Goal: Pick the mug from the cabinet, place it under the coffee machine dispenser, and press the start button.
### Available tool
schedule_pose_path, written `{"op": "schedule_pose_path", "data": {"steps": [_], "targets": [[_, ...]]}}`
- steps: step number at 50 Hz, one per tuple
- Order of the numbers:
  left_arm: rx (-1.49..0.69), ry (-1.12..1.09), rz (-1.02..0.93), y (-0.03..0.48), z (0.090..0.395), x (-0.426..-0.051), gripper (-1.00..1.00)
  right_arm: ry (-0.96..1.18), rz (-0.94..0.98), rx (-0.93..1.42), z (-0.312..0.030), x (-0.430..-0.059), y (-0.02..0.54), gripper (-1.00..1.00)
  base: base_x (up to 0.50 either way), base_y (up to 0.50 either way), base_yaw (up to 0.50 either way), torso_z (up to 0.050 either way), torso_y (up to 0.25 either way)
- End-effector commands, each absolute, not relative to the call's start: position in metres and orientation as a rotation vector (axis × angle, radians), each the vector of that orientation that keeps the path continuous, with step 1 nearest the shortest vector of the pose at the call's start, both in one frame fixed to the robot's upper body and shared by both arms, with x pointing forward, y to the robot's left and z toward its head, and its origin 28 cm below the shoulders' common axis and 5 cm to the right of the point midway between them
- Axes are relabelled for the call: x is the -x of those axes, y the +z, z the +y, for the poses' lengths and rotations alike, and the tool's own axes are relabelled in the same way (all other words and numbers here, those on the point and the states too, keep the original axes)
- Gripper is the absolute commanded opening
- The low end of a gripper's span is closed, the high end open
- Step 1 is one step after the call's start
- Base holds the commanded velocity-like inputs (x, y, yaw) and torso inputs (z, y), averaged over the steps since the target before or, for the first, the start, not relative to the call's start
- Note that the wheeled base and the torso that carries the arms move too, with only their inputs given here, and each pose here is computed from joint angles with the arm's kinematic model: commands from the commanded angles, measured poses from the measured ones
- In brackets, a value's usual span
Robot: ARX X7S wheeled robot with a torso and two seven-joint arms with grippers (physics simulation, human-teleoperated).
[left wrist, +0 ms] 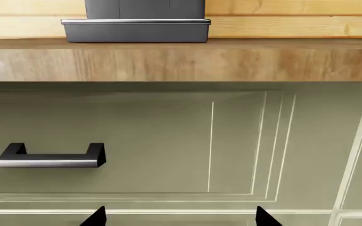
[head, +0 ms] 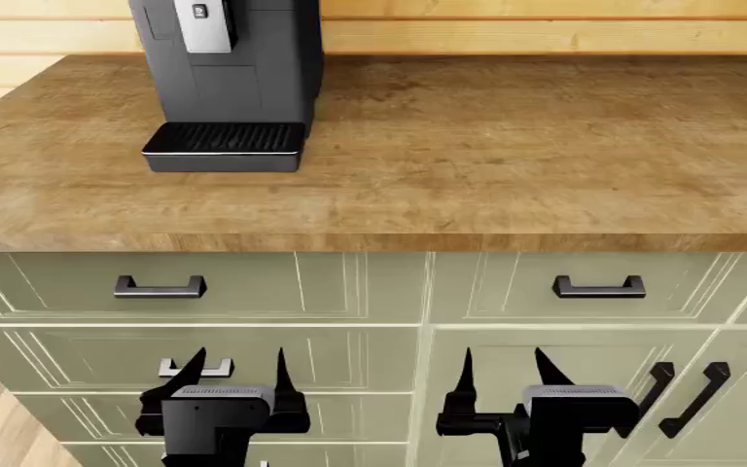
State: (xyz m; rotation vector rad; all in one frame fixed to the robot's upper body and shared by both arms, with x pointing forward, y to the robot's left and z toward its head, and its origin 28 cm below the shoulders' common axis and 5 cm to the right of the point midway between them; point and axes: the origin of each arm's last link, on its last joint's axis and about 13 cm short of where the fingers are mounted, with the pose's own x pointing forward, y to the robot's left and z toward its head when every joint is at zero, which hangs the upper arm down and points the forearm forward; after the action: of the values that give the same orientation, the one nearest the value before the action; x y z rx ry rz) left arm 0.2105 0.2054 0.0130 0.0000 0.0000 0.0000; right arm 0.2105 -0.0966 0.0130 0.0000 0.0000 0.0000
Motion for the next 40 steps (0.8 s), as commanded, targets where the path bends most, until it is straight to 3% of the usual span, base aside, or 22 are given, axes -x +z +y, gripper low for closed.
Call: {"op": "schedule_pose_path", "data": {"steps": [1,33,38,40], "targets": [[-0.001,0.0,0.0,0.013,0.205,-0.211,1.0,0.001,0.001,0.003,-0.096,-0.21,0.013,1.0,0.0,0.0,0.0,0.0,0.0],[-0.001,-0.056,-0.266,0.012,0.206,-0.216,1.0,0.032,-0.236,0.119,-0.098,-0.215,0.013,1.0,0.0,0.0,0.0,0.0,0.0],[0.001,-0.041,-0.313,0.114,0.207,-0.206,1.0,0.032,-0.286,0.126,-0.098,-0.216,0.013,1.0,0.0,0.0,0.0,0.0,0.0],[-0.002,-0.038,-0.335,0.125,0.208,-0.204,1.0,0.03,-0.308,0.13,-0.098,-0.216,0.013,1.0,0.0,0.0,0.0,0.0,0.0]]}}
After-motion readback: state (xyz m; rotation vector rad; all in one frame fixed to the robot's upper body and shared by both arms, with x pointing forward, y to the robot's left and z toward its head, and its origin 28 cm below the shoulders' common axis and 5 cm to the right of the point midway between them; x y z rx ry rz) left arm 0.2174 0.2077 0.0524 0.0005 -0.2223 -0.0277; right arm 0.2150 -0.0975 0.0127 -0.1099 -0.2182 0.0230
